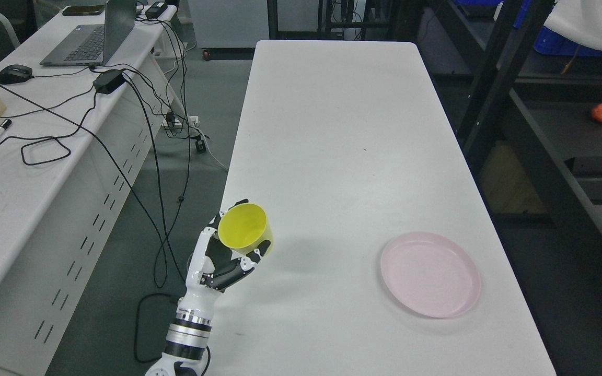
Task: Place yellow IKEA cup on middle right shelf
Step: 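Close the left hand around the yellow cup and lift it, then hold the cup in the left hand while the robot turns to the shelf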
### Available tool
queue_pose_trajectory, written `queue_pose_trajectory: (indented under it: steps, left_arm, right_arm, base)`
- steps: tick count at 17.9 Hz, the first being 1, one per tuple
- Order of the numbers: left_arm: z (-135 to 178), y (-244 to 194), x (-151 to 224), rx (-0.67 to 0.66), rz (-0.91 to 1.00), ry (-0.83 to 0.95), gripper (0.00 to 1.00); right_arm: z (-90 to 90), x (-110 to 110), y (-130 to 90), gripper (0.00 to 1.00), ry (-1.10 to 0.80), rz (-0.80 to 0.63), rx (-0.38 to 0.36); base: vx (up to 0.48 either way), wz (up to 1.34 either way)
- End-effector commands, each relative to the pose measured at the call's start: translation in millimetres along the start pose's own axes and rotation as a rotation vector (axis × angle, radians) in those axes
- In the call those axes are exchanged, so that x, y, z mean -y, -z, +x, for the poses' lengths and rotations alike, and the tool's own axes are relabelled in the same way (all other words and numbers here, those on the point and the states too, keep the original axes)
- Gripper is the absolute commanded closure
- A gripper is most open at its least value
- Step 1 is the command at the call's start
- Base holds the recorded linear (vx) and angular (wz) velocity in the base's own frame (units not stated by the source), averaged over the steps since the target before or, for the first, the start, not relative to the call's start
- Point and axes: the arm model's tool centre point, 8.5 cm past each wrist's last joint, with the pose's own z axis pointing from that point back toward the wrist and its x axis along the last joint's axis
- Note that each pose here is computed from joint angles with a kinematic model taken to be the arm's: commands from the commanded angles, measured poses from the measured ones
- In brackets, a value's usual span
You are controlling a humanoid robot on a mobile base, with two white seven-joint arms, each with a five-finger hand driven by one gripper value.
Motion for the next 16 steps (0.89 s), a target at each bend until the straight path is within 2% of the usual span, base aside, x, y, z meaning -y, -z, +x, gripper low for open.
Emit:
queue_pose_trajectory:
  steps: [1, 16]
  left_arm:
    - [54, 0, 11, 0.167, -0.041, 0.007, 1.0]
    - [65, -9, 17, 0.217, -0.05, 0.003, 1.0]
  right_arm:
    - [-9.1, 10, 1, 0.01, 0.003, -0.013, -0.015]
    - [-9.1, 10, 1, 0.01, 0.003, -0.013, -0.015]
  base:
    - [0.0, 0.0]
    - [0.0, 0.0]
